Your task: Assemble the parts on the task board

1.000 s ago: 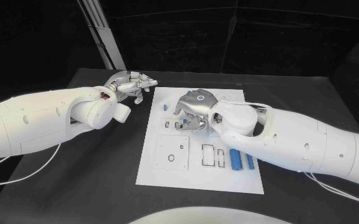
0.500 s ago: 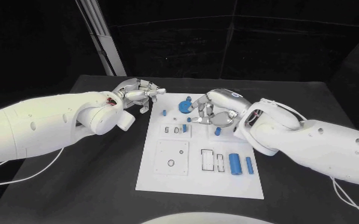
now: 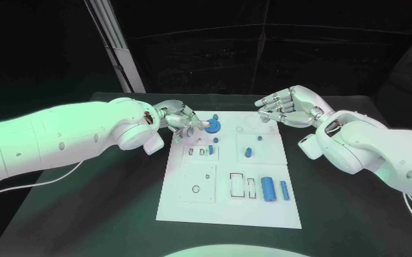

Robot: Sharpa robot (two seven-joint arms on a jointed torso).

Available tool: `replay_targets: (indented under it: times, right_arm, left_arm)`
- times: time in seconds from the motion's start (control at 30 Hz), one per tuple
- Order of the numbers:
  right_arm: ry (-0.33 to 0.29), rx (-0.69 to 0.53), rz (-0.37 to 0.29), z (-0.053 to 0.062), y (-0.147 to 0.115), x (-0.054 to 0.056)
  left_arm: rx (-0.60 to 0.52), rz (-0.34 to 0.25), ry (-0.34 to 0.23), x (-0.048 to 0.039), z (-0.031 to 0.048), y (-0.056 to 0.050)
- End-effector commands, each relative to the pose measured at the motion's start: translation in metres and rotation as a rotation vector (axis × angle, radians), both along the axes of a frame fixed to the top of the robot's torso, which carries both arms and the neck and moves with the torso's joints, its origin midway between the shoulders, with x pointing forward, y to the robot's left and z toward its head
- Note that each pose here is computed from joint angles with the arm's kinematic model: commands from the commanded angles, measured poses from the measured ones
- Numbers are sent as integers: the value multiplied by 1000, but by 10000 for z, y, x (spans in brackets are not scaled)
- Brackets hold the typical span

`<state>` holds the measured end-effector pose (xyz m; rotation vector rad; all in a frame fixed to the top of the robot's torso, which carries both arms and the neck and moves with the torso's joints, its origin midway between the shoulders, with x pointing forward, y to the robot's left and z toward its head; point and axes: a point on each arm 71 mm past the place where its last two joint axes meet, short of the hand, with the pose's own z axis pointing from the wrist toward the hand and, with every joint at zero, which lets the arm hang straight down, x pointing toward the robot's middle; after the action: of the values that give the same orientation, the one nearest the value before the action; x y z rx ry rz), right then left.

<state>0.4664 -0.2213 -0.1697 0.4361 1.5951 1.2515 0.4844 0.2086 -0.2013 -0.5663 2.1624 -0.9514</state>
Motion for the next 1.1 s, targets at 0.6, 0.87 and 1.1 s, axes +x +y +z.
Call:
replay_targets:
  times: [0.6, 0.87, 1.1]
  right_arm:
    - [49, 128, -49, 57, -180, 96]
    - [45, 124, -47, 56, -160, 106]
    - [41, 123, -47, 55, -148, 114]
  left_arm:
    - [439, -145, 45, 227, -40, -417]
    - [438, -183, 101, 281, -74, -571]
    - [460, -206, 131, 327, -101, -642]
